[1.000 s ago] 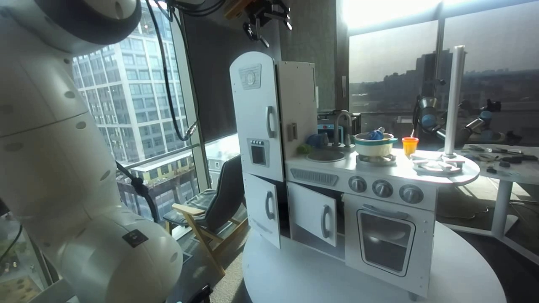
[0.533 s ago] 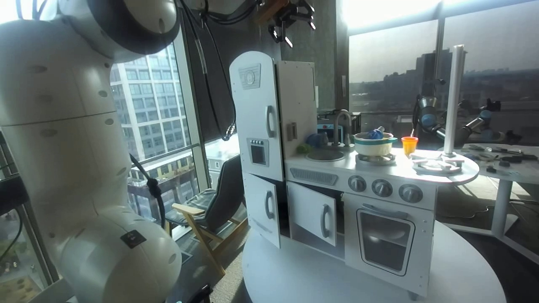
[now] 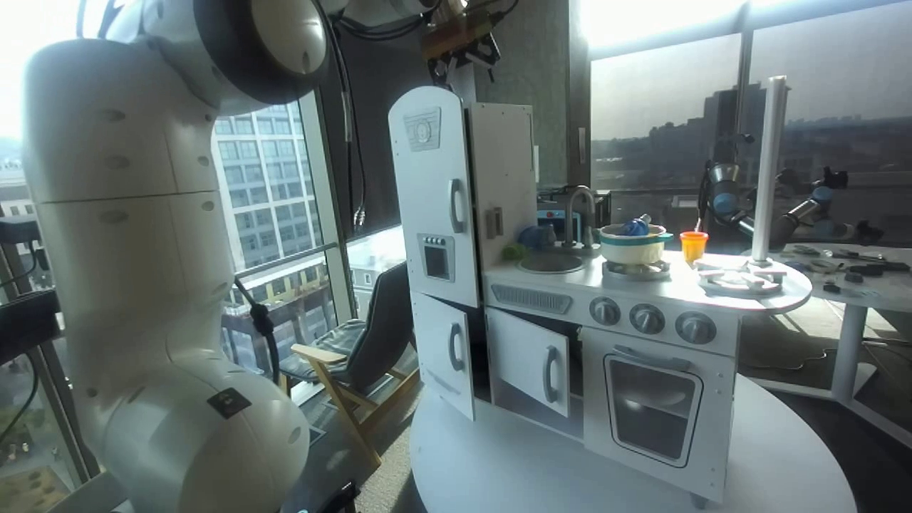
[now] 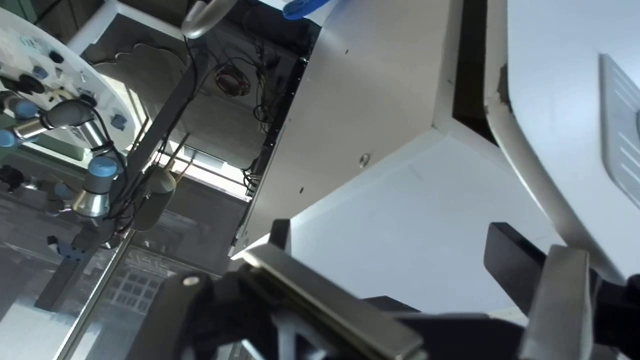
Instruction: Open all the cabinet doors.
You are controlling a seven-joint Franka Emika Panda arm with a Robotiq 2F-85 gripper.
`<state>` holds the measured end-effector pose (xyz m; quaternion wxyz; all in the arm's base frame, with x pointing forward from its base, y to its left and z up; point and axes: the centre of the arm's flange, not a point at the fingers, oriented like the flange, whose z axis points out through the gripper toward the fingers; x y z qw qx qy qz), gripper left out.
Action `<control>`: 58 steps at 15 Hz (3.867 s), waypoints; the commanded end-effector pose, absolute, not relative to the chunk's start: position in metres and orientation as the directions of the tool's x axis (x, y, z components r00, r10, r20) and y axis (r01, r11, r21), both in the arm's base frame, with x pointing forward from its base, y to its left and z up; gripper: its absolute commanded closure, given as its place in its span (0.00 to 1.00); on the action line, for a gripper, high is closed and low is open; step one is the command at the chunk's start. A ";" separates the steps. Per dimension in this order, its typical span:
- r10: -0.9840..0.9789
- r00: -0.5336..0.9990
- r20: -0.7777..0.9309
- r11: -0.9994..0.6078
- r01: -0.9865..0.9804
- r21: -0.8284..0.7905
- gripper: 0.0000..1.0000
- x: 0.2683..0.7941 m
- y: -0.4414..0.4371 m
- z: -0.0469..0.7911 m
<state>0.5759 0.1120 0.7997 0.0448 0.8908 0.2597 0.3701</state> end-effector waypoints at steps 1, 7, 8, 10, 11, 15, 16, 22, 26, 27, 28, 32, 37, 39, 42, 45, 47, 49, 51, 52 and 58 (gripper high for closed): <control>0.509 0.572 0.643 -0.836 0.508 0.209 0.00 0.565 0.136 0.829; 0.521 0.682 0.513 -0.818 0.570 0.073 0.00 0.514 0.186 0.858; 0.528 0.696 0.486 -0.809 0.587 0.037 0.00 0.507 0.191 0.857; 0.537 0.722 0.437 -0.789 0.613 -0.045 0.00 0.497 0.203 0.853; 0.546 0.724 0.422 -0.774 0.628 -0.076 0.00 0.494 0.208 0.851; 0.607 0.662 0.440 -0.731 0.682 -0.016 0.00 0.503 0.227 0.842; 0.607 0.654 0.451 -0.740 0.672 0.023 0.00 0.510 0.225 0.844; 0.538 0.643 0.545 -0.806 0.582 0.109 0.00 0.550 0.191 0.863; 0.499 0.675 0.544 -0.837 0.537 0.102 0.00 0.544 0.173 0.863; 0.486 0.691 0.535 -0.849 0.520 0.099 0.00 0.538 0.170 0.862; 0.476 0.705 0.526 -0.856 0.508 0.095 0.00 0.529 0.168 0.862; 0.442 0.746 0.499 -0.879 0.471 0.074 0.00 0.488 0.163 0.858; 0.343 0.797 0.497 -0.919 0.395 0.001 0.00 0.450 0.137 0.826; 0.293 0.822 0.488 -0.929 0.366 -0.059 0.00 0.448 0.118 0.800; 0.225 0.847 0.482 -0.944 0.312 -0.108 0.00 0.469 0.084 0.772; 0.162 0.869 0.468 -0.954 0.259 -0.149 0.00 0.485 0.049 0.732; 0.147 0.894 0.423 -0.954 0.241 -0.180 0.00 0.491 0.032 0.696; 0.156 0.914 0.375 -0.943 0.251 -0.218 0.00 0.493 0.017 0.655; 0.157 0.928 0.338 -0.950 0.235 -0.204 0.00 0.524 0.020 0.677; 0.161 0.934 0.317 -0.948 0.236 -0.214 0.00 0.523 0.015 0.658; 0.164 0.935 0.313 -0.945 0.240 -0.221 0.00 0.513 0.011 0.647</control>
